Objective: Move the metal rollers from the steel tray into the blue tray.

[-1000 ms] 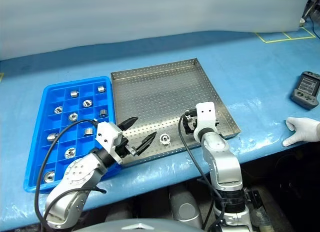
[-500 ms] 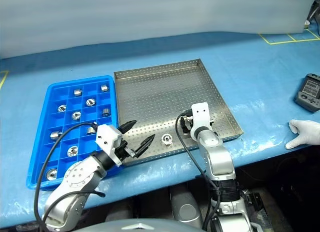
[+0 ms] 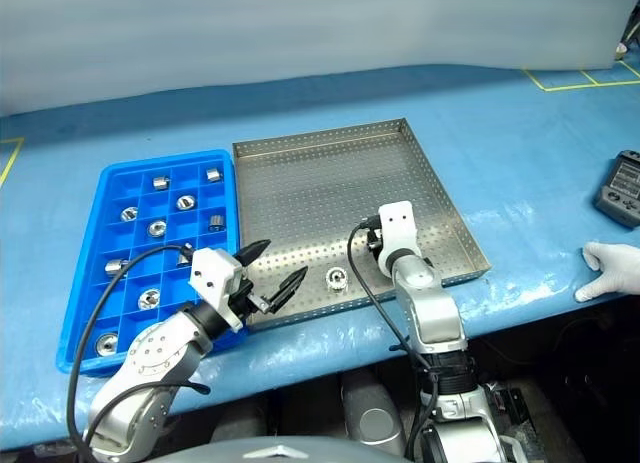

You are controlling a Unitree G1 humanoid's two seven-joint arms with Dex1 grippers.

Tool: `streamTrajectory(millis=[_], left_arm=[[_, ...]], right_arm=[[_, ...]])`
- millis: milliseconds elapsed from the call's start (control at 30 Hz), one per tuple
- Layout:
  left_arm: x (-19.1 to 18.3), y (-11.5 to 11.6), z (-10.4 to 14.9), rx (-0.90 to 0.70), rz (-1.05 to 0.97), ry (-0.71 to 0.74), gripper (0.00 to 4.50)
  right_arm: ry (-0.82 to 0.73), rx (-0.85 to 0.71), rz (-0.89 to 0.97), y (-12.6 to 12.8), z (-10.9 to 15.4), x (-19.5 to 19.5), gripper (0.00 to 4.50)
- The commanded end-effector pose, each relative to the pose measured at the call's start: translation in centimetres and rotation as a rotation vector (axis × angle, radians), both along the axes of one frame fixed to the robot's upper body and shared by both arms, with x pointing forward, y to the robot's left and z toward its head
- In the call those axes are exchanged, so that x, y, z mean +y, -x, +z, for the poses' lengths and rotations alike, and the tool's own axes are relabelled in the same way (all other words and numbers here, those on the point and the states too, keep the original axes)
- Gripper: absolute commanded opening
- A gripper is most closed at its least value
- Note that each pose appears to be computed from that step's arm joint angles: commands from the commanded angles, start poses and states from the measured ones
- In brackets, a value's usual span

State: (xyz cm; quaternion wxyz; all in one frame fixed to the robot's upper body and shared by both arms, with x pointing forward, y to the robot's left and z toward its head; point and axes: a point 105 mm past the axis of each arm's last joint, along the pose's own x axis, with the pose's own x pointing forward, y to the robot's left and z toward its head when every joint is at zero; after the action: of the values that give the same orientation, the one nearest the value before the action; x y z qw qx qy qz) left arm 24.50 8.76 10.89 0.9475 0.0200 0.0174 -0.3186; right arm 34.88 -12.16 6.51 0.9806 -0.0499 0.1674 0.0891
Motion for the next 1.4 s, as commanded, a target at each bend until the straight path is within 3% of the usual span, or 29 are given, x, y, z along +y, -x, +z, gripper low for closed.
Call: streamTrajectory(millis=[33,200,433,867,1267,1400], left_arm=[[0.3,0.4,1.6,-0.068,0.024,0.016,4.5],[1.7,0.4,1.6,-0.08,0.121,-0.011,4.5],[4.0,1.9,1.2,-0.089,0.256,-0.035,4.5],[5.6,5.0,-0.4,-0.054,0.386,-0.035,4.5],[5.3,5.4,-0.7,-0.029,0.386,-0.011,4.5],[5.1,5.3,-0.7,-0.028,0.368,-0.006,4.5]], right_arm=[[-0.02,-0.138,0.116,-0.3,4.5,2.6,1.86],[-0.013,-0.227,0.327,0.1,8.0,6.7,1.86],[0.03,-0.243,0.628,1.6,9.3,12.5,1.86],[0.003,-0.182,0.909,4.8,7.9,18.4,1.86],[0.008,-0.028,0.891,4.9,3.9,17.4,1.86],[-0.003,-0.012,0.882,5.0,3.7,16.9,3.16]])
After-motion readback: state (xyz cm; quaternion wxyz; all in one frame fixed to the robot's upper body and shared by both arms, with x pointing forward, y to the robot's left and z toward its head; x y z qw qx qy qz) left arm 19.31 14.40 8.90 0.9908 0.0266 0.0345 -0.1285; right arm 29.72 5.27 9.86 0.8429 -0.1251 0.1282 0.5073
